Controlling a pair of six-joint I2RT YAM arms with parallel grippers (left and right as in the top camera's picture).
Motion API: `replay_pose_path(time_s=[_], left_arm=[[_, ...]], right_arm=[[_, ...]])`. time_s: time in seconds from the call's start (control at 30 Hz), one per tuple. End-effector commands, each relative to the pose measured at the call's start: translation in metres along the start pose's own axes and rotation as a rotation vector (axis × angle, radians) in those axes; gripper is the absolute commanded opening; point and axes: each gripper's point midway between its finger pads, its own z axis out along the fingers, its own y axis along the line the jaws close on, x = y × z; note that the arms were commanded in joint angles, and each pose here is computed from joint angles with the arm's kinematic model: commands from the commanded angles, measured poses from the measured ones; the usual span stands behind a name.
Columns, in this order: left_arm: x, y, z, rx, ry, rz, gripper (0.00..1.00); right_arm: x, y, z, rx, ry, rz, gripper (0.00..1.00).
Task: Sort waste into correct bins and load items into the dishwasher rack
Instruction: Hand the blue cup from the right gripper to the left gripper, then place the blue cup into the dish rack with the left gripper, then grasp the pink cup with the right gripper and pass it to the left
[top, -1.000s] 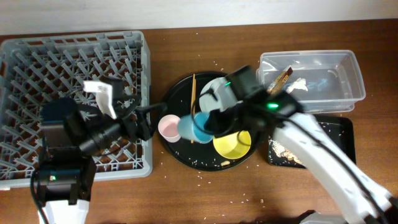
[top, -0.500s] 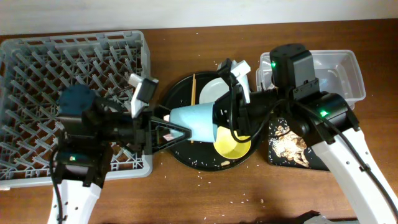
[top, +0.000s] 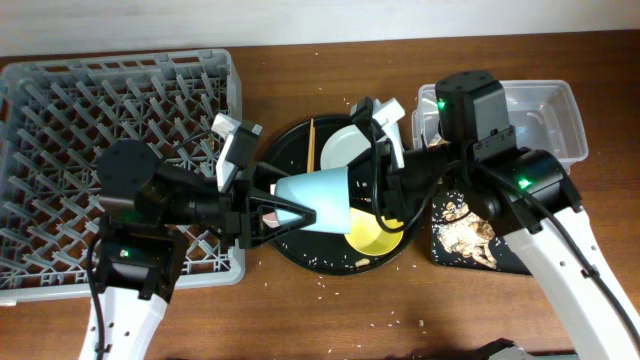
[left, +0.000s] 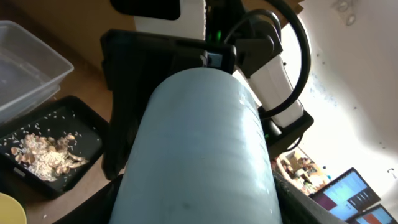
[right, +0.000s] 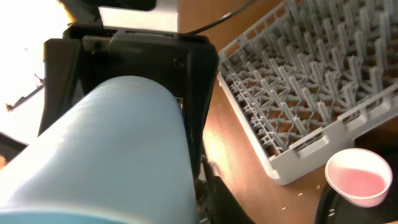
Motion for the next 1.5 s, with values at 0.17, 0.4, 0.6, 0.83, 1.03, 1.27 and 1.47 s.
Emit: replay_pose_path(time_s=[0.17,0.4,0.6,0.83,1.03,1.27,1.47], left_arm=[[-0.02,0.063,-0.032,-0.346,-0.197,-0.022,0.24],[0.086,0.114,-0.255,-1.81,-0.391,-0.544,0.23],[0.163,0.118,-0.376,-2.114,-0.521,-1.073,0.29],[0.207,0.213,-0.407,-1.743,-0.569,-1.411,0.3],[0.191,0.227,-0.385,-1.549,-0.6,-1.391,0.36],[0.186,0.227,-0.384,-1.484,-0.644,-1.394,0.62],[0.175,0.211,-0.384,-1.467,-0.643,-1.303,0.99]], right_arm=[[-0.028,-0.039,-0.086,0.427,-0.222,0.114,0.85],[0.051,-0.105,-0.087,0.654,0.017,0.487,0.86],[0.059,-0.122,-0.081,0.65,0.059,0.544,0.86],[0.062,-0.121,-0.081,0.65,0.067,0.554,0.86],[0.062,-0.12,-0.081,0.65,0.069,0.557,0.86],[0.064,-0.12,-0.081,0.65,0.073,0.563,0.87],[0.064,-0.12,-0.081,0.649,0.073,0.562,0.87]])
